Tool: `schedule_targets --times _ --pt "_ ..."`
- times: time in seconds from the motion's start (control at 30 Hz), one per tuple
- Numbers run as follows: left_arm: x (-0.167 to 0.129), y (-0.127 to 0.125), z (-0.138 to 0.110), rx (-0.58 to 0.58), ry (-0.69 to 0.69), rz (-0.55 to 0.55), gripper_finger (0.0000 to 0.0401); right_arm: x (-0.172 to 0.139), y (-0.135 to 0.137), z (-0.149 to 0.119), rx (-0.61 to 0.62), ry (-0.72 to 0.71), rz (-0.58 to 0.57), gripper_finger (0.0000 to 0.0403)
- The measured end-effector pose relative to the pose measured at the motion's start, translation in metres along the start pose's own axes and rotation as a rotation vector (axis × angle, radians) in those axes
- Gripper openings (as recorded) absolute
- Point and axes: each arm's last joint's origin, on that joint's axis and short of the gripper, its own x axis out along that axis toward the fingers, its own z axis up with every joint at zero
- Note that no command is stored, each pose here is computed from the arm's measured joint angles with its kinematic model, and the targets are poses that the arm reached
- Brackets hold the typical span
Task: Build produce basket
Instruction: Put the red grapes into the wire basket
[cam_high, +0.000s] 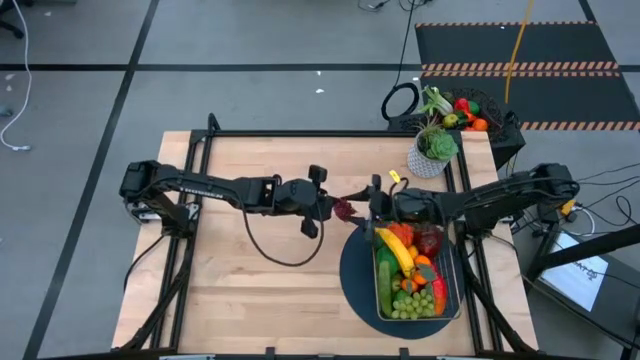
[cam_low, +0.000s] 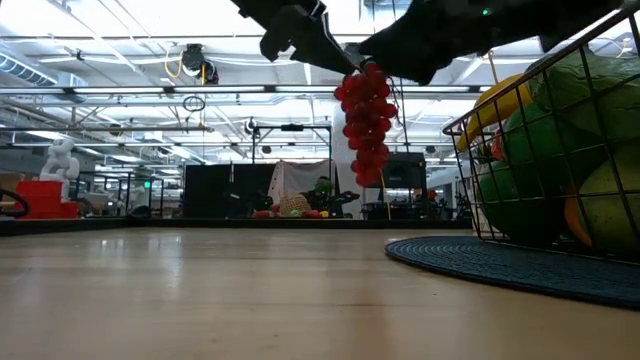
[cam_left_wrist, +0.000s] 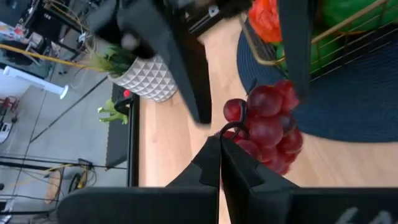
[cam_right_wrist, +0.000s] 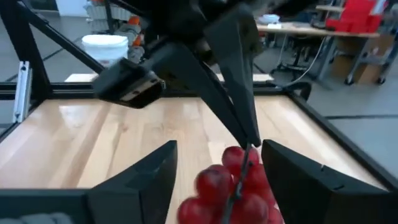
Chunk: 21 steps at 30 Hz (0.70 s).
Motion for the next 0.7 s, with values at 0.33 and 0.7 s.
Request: schedule_targets --times 0.33,0.7 --pt "-0.004 -0.011 0.008 0.029 -0.031 -0.021 0.0002 0.012 -0.008 -0.004 0.113 -0.011 0.0 0.0182" --pt "-0.006 -0.014 0.015 0.049 -0.07 -0.006 0.0003 0.012 -0.007 -0.006 0.086 0.002 0.028 0.0043"
